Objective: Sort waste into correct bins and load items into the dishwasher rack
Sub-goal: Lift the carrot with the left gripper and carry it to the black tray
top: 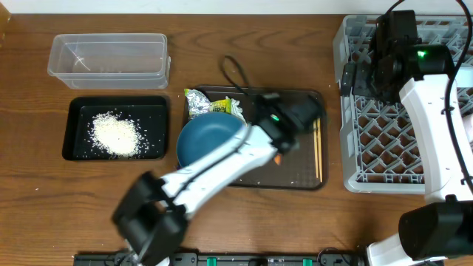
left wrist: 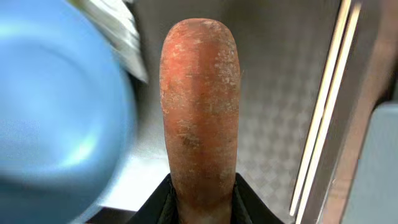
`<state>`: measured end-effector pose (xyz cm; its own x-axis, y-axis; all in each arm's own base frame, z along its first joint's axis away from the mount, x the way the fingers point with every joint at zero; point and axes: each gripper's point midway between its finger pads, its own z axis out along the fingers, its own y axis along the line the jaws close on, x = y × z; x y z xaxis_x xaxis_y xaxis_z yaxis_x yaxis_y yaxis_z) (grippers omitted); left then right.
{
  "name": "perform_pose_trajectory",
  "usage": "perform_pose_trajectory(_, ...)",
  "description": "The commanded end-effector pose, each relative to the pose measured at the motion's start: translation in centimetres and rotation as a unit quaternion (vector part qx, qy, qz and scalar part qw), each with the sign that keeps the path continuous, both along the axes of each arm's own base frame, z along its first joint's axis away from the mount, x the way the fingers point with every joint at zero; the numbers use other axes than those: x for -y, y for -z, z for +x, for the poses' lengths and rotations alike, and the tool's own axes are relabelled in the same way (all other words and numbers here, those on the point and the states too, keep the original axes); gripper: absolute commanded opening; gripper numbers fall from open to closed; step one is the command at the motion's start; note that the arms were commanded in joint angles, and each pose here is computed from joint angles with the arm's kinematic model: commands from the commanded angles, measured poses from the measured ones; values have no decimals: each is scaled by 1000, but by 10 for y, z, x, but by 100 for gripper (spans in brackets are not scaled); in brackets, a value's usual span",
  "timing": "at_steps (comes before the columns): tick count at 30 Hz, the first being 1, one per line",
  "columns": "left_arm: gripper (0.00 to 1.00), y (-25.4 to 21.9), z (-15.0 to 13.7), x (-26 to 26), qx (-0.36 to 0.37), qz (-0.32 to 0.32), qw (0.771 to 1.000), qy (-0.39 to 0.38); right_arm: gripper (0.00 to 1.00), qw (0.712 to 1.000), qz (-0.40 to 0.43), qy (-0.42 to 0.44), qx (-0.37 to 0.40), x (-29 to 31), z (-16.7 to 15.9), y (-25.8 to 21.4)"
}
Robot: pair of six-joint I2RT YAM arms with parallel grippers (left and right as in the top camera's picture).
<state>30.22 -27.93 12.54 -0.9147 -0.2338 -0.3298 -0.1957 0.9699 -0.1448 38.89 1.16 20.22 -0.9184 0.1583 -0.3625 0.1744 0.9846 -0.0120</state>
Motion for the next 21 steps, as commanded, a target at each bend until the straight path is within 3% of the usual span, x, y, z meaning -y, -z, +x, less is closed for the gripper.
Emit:
perform_pose_trajectory(1,19,-32,28,-49,27,10,999,-34,99,1000,1,0,-4,0,1,3)
perform_pose_trajectory(6,19,-41,52,-139,8,31,991,-132,99,1000,1,0,-4,0,1,3)
perform_pose_trajectory(11,19,-34,68,-232,-16,42,966,-253,99,1000,1,0,-4,0,1,3)
perform_pose_trajectory(21,19,-4,59,-360,-51,48,907,-415,99,1000,1,0,-4,0,1,3)
